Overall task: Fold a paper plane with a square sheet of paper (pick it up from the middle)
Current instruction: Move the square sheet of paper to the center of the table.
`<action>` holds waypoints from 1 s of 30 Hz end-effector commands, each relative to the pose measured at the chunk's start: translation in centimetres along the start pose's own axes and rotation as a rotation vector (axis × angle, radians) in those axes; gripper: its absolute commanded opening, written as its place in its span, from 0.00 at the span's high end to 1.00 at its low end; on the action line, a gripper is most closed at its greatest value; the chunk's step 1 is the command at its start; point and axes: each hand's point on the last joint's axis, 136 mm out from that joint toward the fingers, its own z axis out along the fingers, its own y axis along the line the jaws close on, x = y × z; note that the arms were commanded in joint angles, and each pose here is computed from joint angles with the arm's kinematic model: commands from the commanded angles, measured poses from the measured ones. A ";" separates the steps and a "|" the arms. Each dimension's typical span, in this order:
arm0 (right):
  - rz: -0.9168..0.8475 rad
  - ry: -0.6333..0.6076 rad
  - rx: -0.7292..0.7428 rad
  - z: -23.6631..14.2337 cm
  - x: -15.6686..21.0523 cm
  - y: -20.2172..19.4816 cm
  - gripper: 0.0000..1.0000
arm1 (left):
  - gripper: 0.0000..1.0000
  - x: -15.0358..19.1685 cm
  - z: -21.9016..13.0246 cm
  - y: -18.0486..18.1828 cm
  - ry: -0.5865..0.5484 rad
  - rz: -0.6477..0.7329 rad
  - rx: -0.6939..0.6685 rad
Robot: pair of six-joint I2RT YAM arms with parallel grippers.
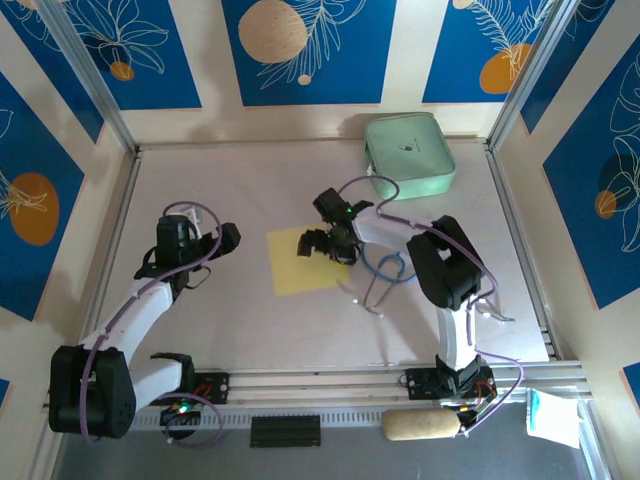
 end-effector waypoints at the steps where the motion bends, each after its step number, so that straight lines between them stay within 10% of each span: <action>1: 0.125 0.089 -0.058 -0.5 2.7 -0.2 0.05 | 0.01 -0.2 0.2 -1.3 0.048 -0.050 0.046; 12: 0.049 -0.241 -0.153 -9.4 -5.5 -0.2 0.03 | 0.00 5.5 2.0 -5.3 0.307 -0.018 -0.148; 30: 0.148 -0.354 -0.069 -12.6 -9.3 -10.8 0.01 | 0.00 17.0 9.0 -14.8 0.608 0.196 -0.375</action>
